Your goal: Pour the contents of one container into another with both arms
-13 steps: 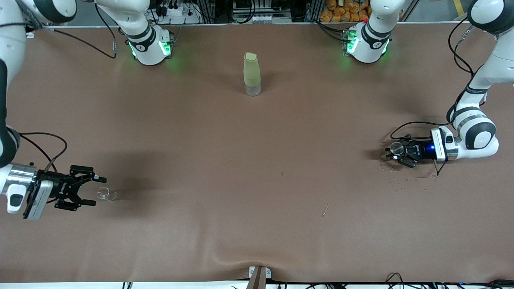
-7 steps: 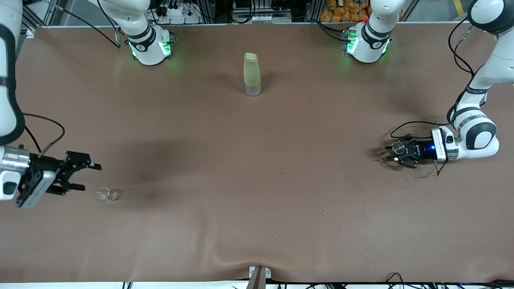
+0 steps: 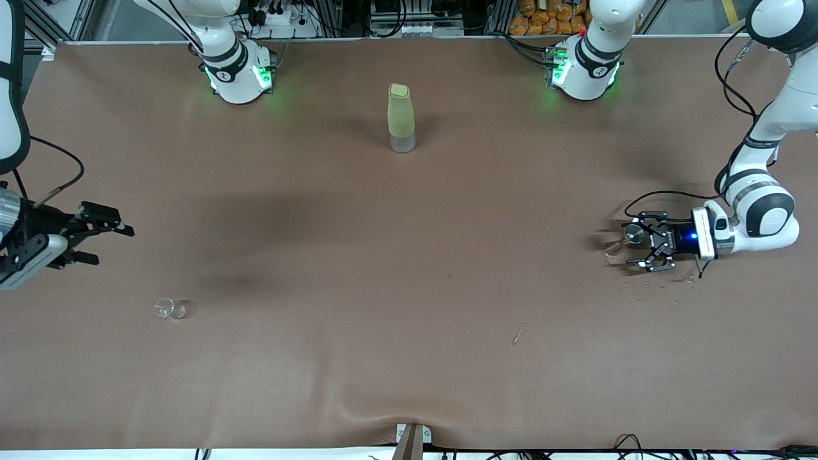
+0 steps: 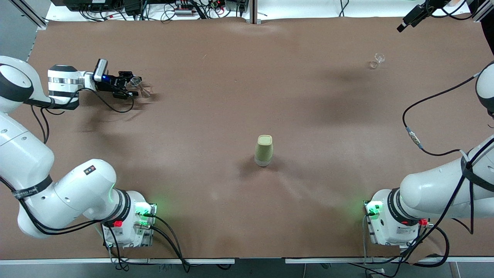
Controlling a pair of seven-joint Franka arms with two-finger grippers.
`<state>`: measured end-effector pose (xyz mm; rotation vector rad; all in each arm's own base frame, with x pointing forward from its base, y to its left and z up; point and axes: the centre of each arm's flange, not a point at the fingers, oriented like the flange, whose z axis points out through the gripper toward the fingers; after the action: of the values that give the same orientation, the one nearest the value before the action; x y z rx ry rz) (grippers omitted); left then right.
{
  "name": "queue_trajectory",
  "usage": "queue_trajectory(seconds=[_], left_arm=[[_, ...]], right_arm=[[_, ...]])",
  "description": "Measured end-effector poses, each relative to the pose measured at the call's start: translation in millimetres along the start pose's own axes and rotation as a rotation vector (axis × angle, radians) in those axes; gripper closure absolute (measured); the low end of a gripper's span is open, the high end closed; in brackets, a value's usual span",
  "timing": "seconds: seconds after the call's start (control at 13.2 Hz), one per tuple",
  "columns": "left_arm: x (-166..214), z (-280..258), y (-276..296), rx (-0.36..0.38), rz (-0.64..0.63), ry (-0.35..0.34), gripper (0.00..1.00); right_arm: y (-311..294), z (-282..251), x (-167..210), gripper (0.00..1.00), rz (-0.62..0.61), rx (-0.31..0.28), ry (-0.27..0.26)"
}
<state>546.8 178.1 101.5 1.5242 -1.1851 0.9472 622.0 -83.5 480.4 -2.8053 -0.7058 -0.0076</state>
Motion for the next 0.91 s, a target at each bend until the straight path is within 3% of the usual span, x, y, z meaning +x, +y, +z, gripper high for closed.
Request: queue_trajectory(seconds=[0.23,0.53,0.68,0.91], left_arm=[[5.1,-32.3,1.1,0.033,-0.137,-0.063,0.0],[67.2,-71.9,-1.0,0.085,-0.323,-0.233,0.0],[100.8,-84.2,1.0,0.119,-0.439,-0.313,0.0],[140.7,-96.8,2.9,0.18,-0.613,-0.424,0.0]], right_arm=[[-32.5,-21.4,-1.5,0.0,0.127,-0.08,-0.081],[-48.8,-42.3,-20.3,0.0,0.343,-0.108,-0.149],[-54.2,-55.8,-30.0,0.0,0.437,-0.113,-0.162],[-69.9,-86.8,-42.1,0.0,0.493,-0.127,-0.14]])
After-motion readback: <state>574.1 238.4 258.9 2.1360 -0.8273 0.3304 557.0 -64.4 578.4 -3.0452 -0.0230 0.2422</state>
